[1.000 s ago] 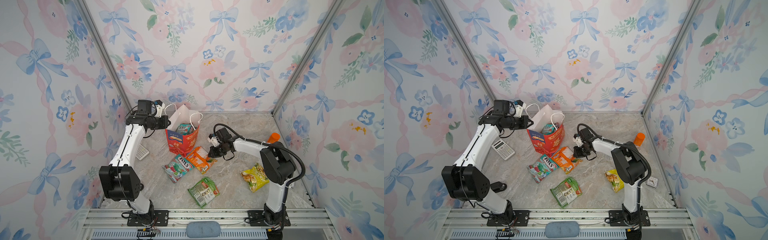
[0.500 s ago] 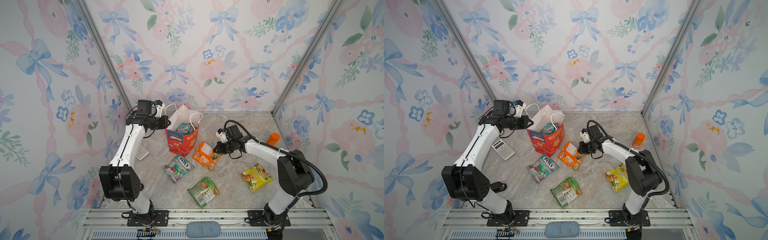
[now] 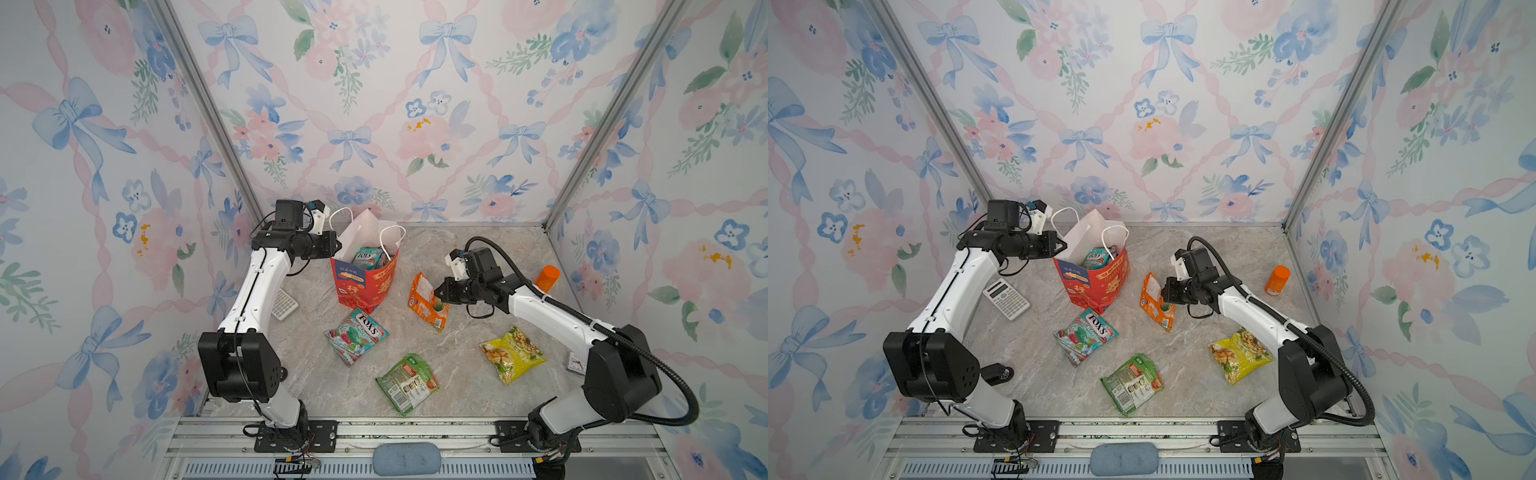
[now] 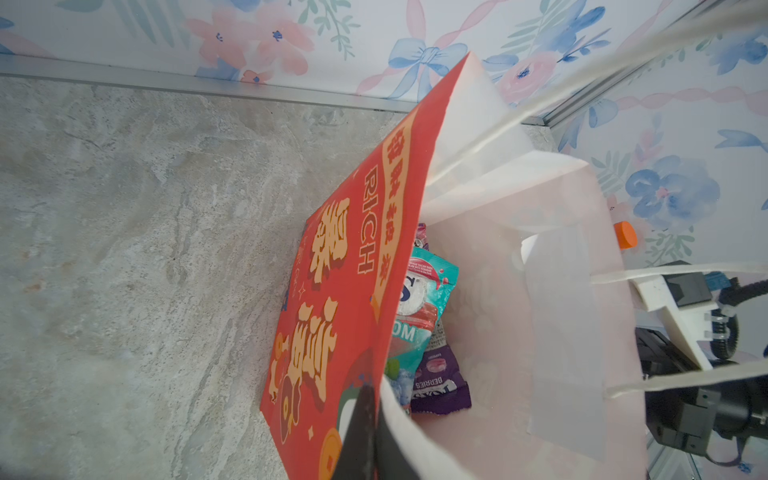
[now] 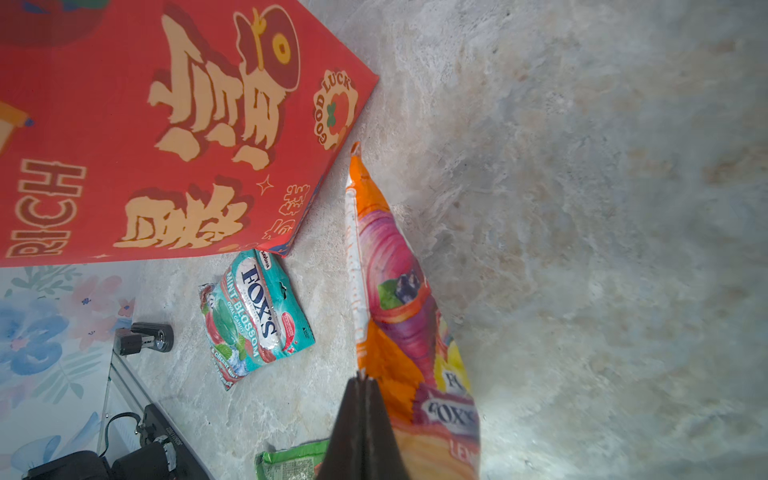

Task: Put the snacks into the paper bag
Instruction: 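Close the right gripper on the orange packet's top edge and lift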

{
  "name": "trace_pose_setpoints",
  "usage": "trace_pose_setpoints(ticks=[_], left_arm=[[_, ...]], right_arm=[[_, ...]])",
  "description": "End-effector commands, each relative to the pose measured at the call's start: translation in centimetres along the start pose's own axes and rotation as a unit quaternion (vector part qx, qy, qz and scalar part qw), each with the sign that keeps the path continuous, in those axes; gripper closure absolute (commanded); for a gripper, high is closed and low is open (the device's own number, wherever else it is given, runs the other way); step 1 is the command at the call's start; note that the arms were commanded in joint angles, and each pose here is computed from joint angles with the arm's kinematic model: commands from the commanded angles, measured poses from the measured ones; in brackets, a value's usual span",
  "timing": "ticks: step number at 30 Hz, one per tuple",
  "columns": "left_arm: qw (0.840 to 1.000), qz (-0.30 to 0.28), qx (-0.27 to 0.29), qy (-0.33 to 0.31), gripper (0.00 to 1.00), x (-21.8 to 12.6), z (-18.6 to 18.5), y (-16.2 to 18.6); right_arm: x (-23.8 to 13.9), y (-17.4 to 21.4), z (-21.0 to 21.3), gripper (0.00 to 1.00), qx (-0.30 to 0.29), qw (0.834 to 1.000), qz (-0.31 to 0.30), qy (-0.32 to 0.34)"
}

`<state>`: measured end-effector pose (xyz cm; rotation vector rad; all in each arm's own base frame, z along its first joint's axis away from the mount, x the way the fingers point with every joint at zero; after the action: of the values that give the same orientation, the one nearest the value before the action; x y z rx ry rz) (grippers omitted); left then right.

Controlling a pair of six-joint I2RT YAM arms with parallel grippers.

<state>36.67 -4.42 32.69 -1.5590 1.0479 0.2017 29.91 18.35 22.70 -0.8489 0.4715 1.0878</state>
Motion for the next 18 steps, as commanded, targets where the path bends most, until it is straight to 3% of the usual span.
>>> trace_pose_setpoints(ticks=[1,18], left_arm=[[1.000,0.013,-0.013,0.001,1.00,-0.1,0.0,0.6],[1.000,0.012,-0.012,0.003,1.00,-0.2,0.0,0.6]], right_arm=[[-1.6,-0.2,1.3,1.00,-0.004,1.000,-0.030,-0.005],[-7.1,0.7,7.3,1.00,-0.067,0.995,-0.073,-0.030]])
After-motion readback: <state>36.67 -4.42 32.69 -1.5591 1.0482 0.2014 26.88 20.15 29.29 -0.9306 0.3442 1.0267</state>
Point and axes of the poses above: each gripper's point midway between its finger pads, its own x axis out along the fingers, its own z axis along the line the jaws close on, y = z × x, the point moved 10 cm from there along -x, back along the fingers, and after that the axes turned 11 degrees about x, right-handed, at the moved point
